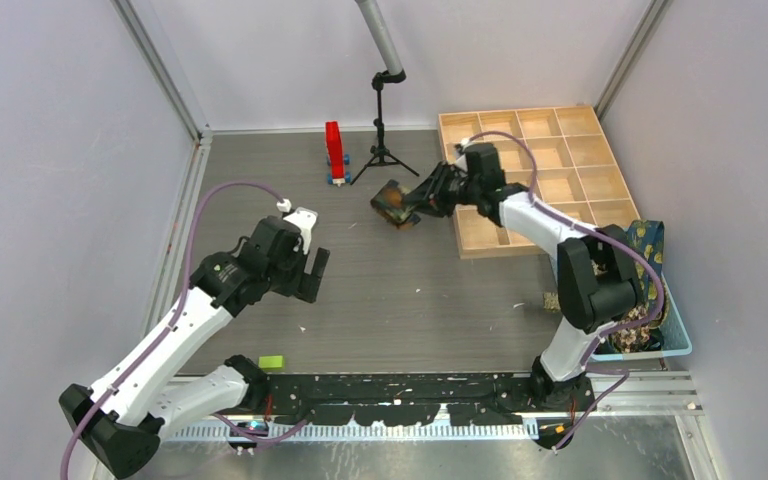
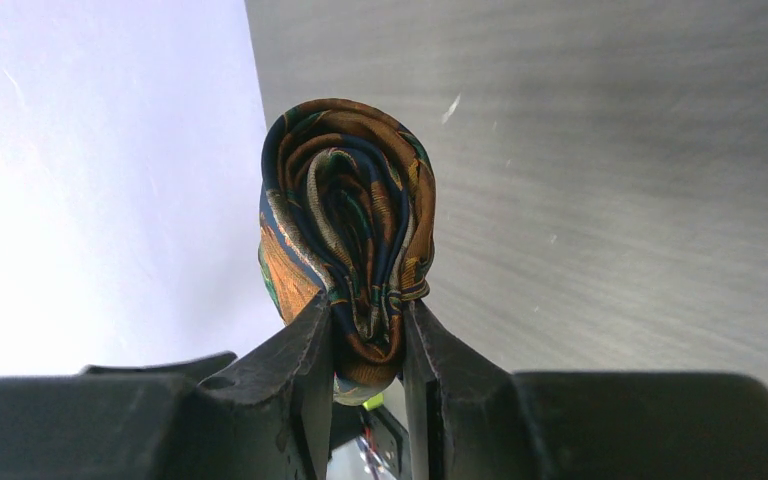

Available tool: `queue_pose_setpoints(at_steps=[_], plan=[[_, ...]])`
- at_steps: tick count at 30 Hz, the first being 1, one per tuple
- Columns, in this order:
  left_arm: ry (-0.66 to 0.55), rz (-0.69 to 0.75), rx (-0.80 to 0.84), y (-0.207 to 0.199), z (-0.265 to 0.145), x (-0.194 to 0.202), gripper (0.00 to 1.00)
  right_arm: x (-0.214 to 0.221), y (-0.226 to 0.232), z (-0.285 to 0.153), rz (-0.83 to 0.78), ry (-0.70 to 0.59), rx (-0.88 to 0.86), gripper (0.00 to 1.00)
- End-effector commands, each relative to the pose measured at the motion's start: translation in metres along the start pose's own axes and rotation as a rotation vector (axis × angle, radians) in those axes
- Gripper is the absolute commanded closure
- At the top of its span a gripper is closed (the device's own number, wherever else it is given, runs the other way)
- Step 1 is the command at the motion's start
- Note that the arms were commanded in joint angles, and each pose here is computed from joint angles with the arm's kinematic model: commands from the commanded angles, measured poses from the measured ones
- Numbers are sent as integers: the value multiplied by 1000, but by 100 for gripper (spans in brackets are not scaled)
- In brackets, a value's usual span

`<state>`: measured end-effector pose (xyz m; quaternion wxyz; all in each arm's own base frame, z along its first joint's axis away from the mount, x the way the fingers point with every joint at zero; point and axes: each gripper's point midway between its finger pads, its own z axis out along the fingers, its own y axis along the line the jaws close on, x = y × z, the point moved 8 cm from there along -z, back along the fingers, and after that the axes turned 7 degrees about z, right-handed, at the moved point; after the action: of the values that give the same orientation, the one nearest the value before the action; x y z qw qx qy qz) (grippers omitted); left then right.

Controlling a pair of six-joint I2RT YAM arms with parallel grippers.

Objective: Roll the ties
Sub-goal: Pick up the tie at the center of the board, then place the tie in the storage box.

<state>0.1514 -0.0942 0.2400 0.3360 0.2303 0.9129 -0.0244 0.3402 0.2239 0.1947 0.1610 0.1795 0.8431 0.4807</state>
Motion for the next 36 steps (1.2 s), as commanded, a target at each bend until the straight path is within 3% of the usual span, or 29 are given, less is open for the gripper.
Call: queue_pose_setpoints(at_steps=[1,3,12,22,36], plan=[[-51,1,-23,3,-1,-3,8,-46,22,-37,-6,-80,-46,100],[-63,-2,-29,4,-3,-2,1,-71,21,-46,11,-121,-47,100],[-85,-37,-52,6,-7,-4,0,-176,-6,-104,142,-340,-59,100],[-75,-171,-80,4,-7,6,0,-271,-41,-151,257,-599,-1,100],[-49,-179,-44,-2,3,10,0,-363,-83,-146,285,-768,137,100]])
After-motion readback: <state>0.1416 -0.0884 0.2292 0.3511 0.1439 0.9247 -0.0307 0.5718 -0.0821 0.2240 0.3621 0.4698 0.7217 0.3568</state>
